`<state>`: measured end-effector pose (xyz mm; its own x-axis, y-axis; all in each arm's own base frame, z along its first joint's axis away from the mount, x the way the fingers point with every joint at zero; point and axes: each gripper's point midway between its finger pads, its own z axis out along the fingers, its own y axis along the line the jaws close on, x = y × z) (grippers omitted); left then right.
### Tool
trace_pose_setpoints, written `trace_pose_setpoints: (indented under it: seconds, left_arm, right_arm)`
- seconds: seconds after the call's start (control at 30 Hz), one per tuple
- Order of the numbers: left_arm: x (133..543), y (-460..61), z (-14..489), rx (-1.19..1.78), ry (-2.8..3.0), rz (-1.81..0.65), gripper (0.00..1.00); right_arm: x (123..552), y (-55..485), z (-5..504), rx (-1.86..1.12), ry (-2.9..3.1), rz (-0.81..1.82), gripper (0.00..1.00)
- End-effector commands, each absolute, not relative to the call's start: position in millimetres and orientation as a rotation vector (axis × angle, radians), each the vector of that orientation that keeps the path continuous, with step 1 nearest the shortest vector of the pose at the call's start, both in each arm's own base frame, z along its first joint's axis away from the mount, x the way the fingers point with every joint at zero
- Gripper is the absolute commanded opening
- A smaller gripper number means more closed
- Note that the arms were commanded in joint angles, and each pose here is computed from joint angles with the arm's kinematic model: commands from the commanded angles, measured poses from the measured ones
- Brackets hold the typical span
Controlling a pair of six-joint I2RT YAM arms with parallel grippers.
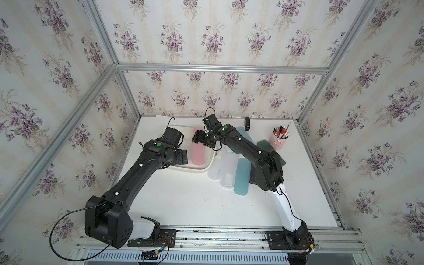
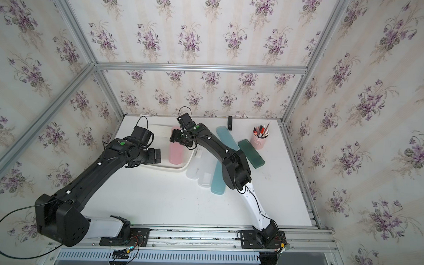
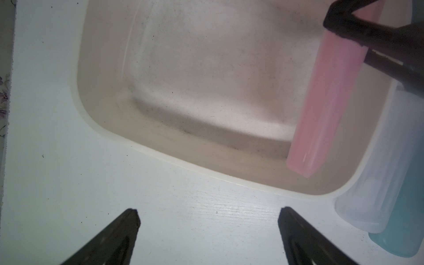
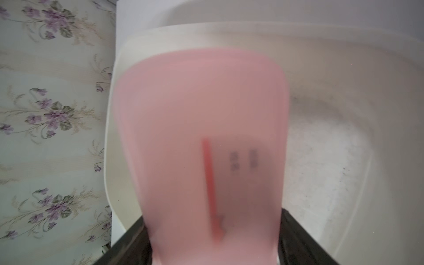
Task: Put the pencil case into the storage box
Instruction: Place the pencil case at the storage box.
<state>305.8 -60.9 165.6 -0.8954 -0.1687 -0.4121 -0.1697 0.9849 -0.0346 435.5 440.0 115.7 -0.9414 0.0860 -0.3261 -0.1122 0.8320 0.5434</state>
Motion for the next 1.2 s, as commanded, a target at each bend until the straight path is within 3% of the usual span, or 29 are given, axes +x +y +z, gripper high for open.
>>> trace_pose_setpoints:
  seconds: [0.0,0.3,0.53,0.83,0.9,1.0,1.17]
  left_arm:
    - [308.7,-59.2,165.7,-0.221,2.687,0.005,1.0]
    - [305.6,-57.8,153.1,-0.203,2.706,-0.004,1.0]
    - [303.8,-55.0,146.1,-0.191,2.721,0.009,1.0]
    - [305.6,-57.0,146.3,-0.194,2.719,-0.006,1.0]
    - [305.5,-57.0,148.8,-0.189,2.715,-0.008,1.0]
    - [302.6,-56.4,154.8,-0.182,2.703,-0.013,1.0]
    - [298.1,-55.8,161.1,-0.171,2.683,-0.019,1.0]
  right_arm:
    - [443.7,425.1,102.6,0.112,2.666,0.72,0.62]
    - [437.5,409.5,66.6,0.187,2.751,0.589,0.68]
    - [437.9,415.3,67.2,0.161,2.732,0.587,0.99]
    - [442.0,397.3,142.1,0.166,2.595,0.573,1.0]
    - [438.7,377.3,169.8,0.153,2.551,0.504,1.0]
    - [427.8,306.8,186.5,0.147,2.539,0.253,1.0]
    - [380.7,143.6,138.4,0.211,2.646,-0.103,1.0]
